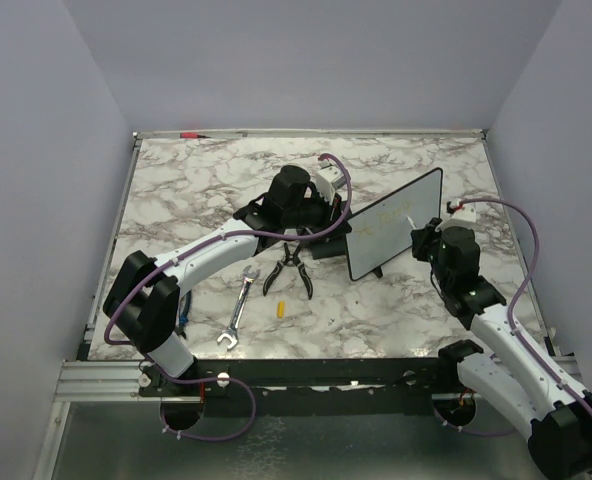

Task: Write a sentence on the whiteboard

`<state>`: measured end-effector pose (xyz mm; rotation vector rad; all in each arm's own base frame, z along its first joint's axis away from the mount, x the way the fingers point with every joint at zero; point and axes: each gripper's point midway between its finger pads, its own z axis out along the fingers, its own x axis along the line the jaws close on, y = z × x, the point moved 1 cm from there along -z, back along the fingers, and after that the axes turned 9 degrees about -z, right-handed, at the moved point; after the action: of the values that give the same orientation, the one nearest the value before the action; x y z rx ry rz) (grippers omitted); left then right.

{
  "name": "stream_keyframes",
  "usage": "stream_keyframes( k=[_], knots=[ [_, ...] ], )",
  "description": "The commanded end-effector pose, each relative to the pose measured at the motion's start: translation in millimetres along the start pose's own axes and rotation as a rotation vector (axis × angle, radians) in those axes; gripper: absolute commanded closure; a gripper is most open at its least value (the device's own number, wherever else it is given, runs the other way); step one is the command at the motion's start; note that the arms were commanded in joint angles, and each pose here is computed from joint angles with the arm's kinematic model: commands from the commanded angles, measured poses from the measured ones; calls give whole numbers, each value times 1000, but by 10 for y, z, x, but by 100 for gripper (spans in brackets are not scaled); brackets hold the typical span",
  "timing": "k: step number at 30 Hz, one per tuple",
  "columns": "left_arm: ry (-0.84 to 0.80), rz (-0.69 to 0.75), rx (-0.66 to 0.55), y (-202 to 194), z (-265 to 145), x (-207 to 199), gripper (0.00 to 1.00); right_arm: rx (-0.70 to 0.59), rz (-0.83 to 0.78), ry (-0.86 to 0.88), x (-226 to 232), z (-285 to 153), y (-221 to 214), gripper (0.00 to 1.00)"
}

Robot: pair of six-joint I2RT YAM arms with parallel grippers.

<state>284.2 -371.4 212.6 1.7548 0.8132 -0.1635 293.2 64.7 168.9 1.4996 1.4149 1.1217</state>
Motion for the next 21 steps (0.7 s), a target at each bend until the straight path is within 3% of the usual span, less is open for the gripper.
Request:
stream_keyframes(
  k=[1, 15, 21],
  knots=[
    [-62, 26, 22, 7, -48, -198, 100, 74, 18, 38, 48, -20, -250, 99],
    [-62, 26, 24, -1, -41, -198, 100, -20, 15, 142, 197, -159, 24, 99],
    [-62, 27, 23, 3, -45, -201, 100, -57, 47, 3, -51, -273, 163, 99]
  ],
)
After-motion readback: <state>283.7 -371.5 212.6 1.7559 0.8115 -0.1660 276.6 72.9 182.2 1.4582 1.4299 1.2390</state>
